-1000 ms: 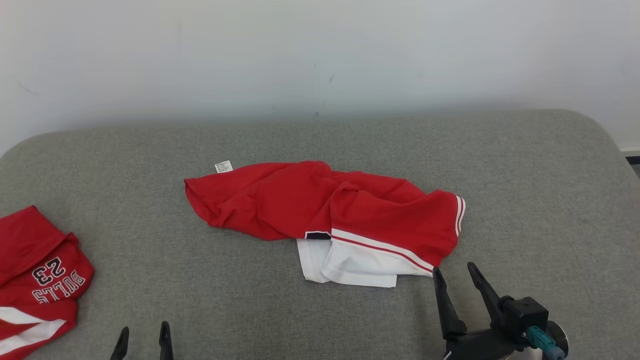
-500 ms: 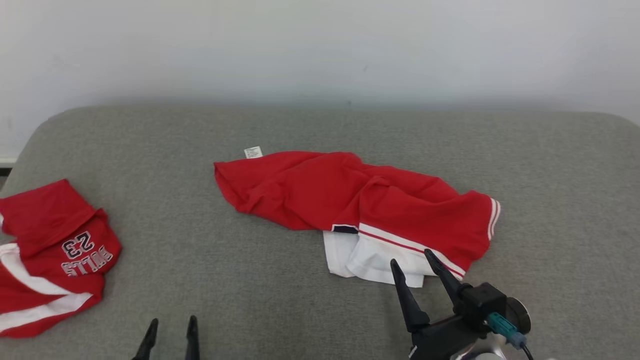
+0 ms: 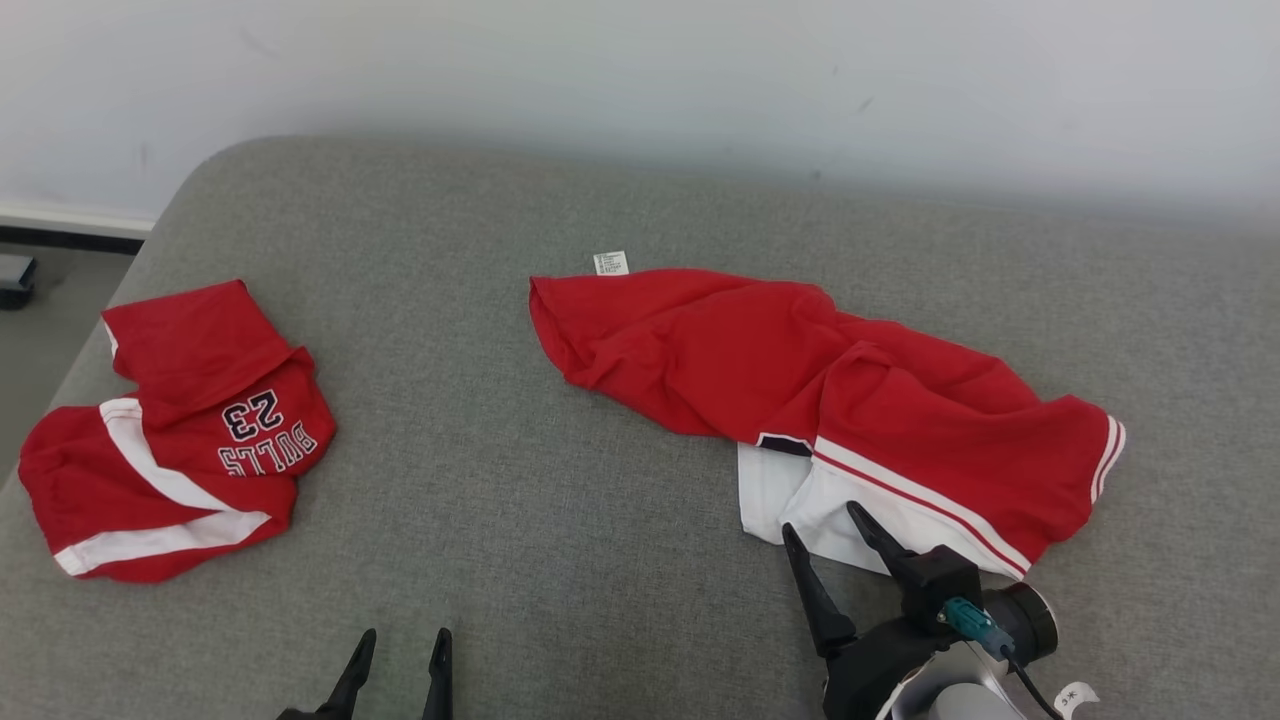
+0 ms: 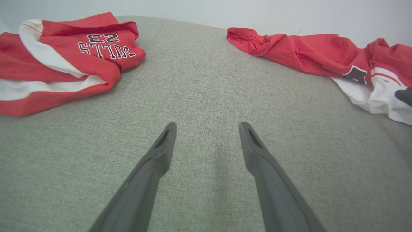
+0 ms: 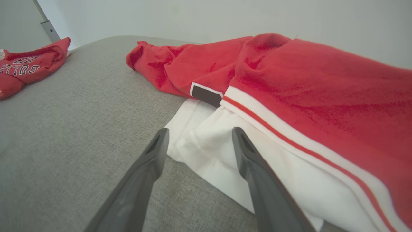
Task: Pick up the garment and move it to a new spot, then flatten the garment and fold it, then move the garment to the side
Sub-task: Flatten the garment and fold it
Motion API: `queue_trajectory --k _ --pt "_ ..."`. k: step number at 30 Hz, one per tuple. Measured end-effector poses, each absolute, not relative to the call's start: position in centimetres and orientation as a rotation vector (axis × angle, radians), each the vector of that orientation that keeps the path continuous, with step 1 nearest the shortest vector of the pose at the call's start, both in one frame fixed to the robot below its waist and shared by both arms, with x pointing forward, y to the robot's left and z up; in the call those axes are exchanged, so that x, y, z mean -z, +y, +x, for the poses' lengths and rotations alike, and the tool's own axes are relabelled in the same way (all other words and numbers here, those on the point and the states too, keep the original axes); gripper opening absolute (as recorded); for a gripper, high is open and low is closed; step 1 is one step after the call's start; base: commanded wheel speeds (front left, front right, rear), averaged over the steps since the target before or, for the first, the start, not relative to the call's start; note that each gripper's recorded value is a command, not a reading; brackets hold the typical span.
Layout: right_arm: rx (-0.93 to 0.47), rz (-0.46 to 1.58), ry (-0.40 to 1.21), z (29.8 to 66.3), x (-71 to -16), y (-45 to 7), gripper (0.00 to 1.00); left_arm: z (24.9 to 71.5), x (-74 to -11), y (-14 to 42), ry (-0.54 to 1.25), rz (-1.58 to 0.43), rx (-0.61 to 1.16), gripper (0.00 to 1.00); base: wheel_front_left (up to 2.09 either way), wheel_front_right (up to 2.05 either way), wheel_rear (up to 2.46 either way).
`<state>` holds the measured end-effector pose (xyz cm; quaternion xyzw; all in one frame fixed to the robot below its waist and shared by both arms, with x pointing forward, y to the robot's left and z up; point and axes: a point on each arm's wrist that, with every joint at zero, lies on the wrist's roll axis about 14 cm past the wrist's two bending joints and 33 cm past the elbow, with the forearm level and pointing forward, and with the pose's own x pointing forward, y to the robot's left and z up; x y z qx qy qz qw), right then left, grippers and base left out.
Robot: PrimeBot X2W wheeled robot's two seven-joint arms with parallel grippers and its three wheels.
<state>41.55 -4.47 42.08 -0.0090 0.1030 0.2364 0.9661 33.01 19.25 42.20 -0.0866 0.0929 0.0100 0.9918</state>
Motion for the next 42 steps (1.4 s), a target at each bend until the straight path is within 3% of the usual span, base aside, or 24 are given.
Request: queue_trajectory --k 8,10,12,13,26,34,42 --pt "-0.479 -0.02 0.261 42.4 -40.2 -4.3 1.0 33.4 -41.5 19.0 0.21 -0.194 -0.022 1.0 0.0 0.0 0.0" --pt "-0.48 -0.018 0.263 42.7 -40.1 -4.2 0.63 33.6 -41.4 18.9 0.213 -0.196 -0.019 1.0 0.0 0.0 0.0" --pt "-0.479 -0.014 0.267 42.9 -39.9 -4.1 0.1 34.0 -41.7 19.1 0.203 -0.195 -0.021 1.0 0.0 0.0 0.0" --pt "-0.476 -0.009 0.268 42.9 -39.9 -4.2 0.0 34.0 -41.8 19.1 0.201 -0.195 -0.021 1.0 0.0 0.0 0.0" --pt "-0.3 0.02 0.024 46.5 -47.2 -9.6 0.0 34.7 -42.1 17.9 0.19 -0.209 0.017 1.0 0.0 0.0 0.0" --pt "-0.246 -0.198 -0.146 53.1 -53.8 -14.6 0.0 36.3 -41.8 16.1 0.2 -0.22 0.073 1.0 0.0 0.0 0.0" --pt "-0.158 -0.416 -0.137 60.2 -56.4 -20.0 0.0 37.4 -41.2 15.6 0.218 -0.234 0.086 1.0 0.0 0.0 0.0"
